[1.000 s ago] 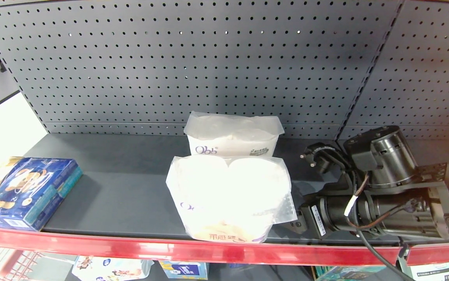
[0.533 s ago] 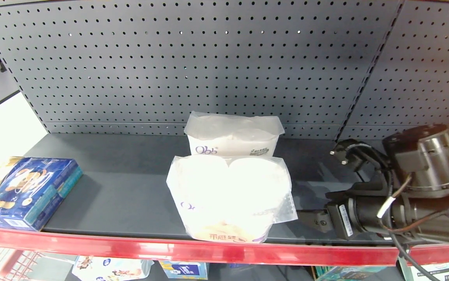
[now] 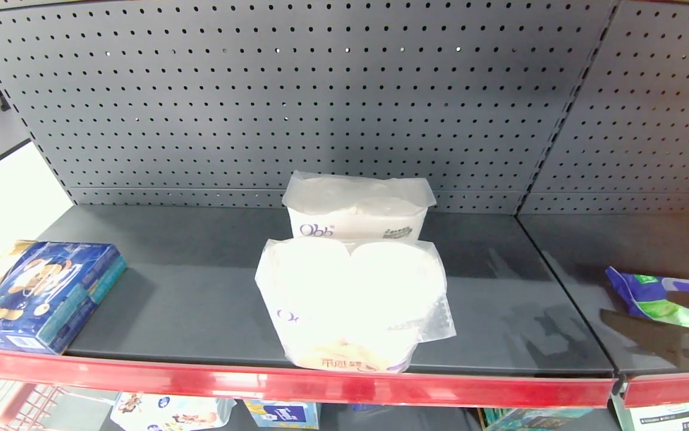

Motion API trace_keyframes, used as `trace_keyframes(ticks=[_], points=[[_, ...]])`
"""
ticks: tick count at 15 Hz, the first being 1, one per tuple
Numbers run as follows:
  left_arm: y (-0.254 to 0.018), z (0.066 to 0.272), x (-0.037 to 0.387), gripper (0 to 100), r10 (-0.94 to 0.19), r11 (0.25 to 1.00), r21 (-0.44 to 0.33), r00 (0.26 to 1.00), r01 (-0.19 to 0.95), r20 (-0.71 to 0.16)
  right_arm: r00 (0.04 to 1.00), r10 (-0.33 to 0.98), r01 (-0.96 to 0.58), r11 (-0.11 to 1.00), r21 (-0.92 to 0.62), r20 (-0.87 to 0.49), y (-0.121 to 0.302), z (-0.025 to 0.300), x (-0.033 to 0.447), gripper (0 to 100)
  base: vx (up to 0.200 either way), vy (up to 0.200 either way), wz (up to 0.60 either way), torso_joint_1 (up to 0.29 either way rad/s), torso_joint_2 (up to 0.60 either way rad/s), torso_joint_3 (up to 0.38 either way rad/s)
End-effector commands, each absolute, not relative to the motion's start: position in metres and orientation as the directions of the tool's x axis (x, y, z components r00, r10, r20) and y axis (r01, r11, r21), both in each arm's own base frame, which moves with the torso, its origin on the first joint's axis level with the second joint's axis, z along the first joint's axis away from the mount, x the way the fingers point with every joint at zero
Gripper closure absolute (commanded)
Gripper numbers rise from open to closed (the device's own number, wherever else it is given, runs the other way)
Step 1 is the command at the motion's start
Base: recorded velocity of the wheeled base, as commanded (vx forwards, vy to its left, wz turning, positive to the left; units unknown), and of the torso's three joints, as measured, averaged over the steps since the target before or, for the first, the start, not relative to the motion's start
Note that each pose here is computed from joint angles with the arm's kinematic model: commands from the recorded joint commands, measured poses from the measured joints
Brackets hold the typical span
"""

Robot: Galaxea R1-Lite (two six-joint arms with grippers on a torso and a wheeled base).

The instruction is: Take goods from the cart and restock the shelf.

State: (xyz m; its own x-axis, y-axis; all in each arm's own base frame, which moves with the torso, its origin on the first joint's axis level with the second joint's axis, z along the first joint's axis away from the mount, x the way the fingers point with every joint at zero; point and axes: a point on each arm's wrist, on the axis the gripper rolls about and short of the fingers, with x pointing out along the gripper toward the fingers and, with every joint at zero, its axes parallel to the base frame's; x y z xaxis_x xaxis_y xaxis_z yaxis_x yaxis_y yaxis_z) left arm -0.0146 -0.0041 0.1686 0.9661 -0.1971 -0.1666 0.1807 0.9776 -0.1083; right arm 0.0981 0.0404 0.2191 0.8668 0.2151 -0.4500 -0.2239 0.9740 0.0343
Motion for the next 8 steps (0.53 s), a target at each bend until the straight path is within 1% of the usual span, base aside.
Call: trace_keyframes(ticks=[1, 3, 4, 6, 7, 8], points=[[-0.004, 0.165, -0.013, 0, -0.216, 0.974, -0.114, 0.959, 0.197, -0.184, 0.933, 0.104, -0.093, 0.994, 0.051, -0.343, 0.006, 0.223, 0.035, 0, 0.0, 0.0, 0.0, 0.0, 0.0, 0.0], [-0.004, 0.161, -0.014, 0, -0.225, 0.972, -0.116, 0.956, 0.206, -0.188, 0.934, 0.048, -0.035, 0.998, 0.045, -0.354, -0.001, 0.218, 0.012, 0, 0.0, 0.0, 0.0, 0.0, 0.0, 0.0], [-0.004, 0.158, -0.014, 0, -0.225, 0.972, -0.117, 0.955, 0.205, -0.192, 0.928, -0.032, 0.047, 0.998, 0.032, -0.37, -0.006, 0.21, -0.008, 0, 0.0, 0.0, 0.0, 0.0, 0.0, 0.0], [-0.004, 0.151, -0.017, 0, -0.226, 0.971, -0.116, 0.956, 0.207, -0.187, 0.908, -0.17, 0.188, 0.982, 0.01, -0.383, -0.008, 0.199, -0.027, 0, 0.0, 0.0, 0.0, 0.0, 0.0, 0.0], [-0.004, 0.146, -0.019, 0, -0.226, 0.971, -0.115, 0.957, 0.208, -0.184, 0.88, -0.249, 0.27, 0.963, -0.006, -0.404, -0.007, 0.193, -0.033, 0, 0.0, 0.0, 0.0, 0.0, 0.0, 0.0], [-0.004, 0.144, -0.02, 0, -0.225, 0.972, -0.114, 0.958, 0.206, -0.181, 0.857, -0.288, 0.313, 0.95, -0.014, -0.426, -0.005, 0.188, -0.037, 0, 0.0, 0.0, 0.0, 0.0, 0.0, 0.0]])
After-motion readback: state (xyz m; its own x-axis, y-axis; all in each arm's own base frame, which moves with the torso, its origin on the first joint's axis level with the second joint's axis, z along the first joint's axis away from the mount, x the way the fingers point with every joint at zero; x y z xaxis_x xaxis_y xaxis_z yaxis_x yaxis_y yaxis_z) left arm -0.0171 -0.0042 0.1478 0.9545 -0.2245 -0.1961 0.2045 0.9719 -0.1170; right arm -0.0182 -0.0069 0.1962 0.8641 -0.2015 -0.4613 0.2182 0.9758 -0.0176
